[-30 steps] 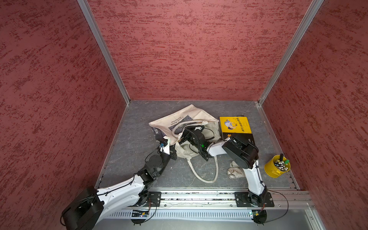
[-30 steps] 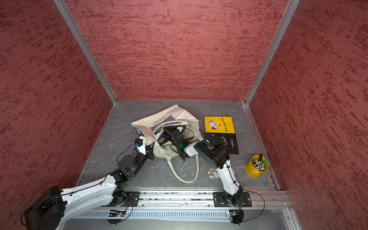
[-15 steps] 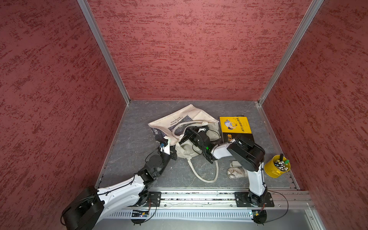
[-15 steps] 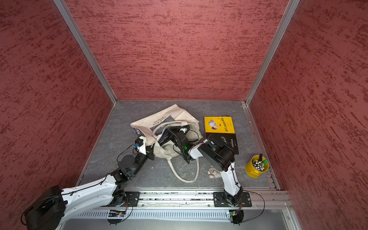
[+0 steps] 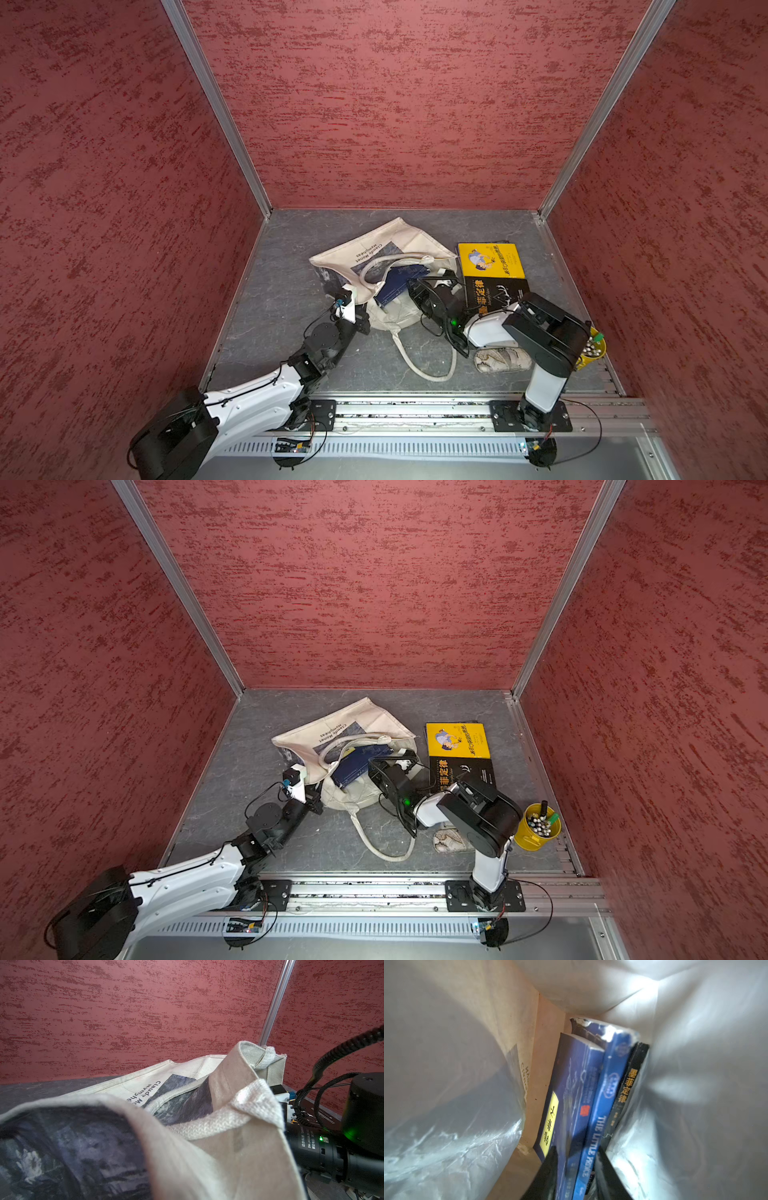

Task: Take out the books from the canvas bag
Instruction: Pick up the book from the canvas bag.

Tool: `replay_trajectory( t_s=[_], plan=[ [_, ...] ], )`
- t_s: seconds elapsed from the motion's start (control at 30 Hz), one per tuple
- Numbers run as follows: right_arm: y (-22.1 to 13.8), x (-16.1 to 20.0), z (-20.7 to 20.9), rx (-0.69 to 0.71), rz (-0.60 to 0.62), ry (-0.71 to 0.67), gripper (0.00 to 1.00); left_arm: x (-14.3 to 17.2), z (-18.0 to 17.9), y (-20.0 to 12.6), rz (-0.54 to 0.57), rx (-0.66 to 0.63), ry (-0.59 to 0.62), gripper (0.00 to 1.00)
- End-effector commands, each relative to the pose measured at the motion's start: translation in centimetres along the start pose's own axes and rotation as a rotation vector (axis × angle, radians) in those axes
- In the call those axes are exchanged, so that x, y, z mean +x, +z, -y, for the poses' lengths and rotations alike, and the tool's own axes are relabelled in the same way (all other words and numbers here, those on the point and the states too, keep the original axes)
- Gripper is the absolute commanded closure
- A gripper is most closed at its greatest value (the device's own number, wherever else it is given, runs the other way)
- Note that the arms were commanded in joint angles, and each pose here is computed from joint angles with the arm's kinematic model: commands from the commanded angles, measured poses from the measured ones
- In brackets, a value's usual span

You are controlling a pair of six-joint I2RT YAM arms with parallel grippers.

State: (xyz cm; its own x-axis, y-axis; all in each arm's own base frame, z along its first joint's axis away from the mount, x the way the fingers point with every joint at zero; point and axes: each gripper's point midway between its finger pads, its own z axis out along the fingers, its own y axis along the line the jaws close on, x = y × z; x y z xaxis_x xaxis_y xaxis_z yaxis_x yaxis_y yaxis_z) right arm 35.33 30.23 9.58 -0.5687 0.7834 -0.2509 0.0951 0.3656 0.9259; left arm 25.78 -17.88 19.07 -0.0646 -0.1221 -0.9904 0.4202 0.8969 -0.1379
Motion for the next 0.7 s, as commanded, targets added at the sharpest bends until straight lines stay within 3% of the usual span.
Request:
replay_trajectory(
  t_s=[0.0,0.13,0.3,0.67],
  plan=[
    [0.3,0.3,-1.3,-0.071,-0.019,0.048,0.59,-2.5,1.1,0.2,0.071,0.045,-0.032,1.0],
    [0.1,0.9,-0.9,-0.062,-0.044,0.065,0.53,-2.5,1.1,0.2,0.071,0.046,-0.029,1.0],
    [-0.8,0.9,-0.7,-0.022,-0.011,0.033,0.52,-2.4,1.2,0.3,0.067,0.05,-0.029,1.0],
    [-0.1,3.7,-2.0,-0.049,-0.09,0.007,0.5,-2.4,1.4,0.3,0.065,0.056,-0.03,1.0]
  ],
)
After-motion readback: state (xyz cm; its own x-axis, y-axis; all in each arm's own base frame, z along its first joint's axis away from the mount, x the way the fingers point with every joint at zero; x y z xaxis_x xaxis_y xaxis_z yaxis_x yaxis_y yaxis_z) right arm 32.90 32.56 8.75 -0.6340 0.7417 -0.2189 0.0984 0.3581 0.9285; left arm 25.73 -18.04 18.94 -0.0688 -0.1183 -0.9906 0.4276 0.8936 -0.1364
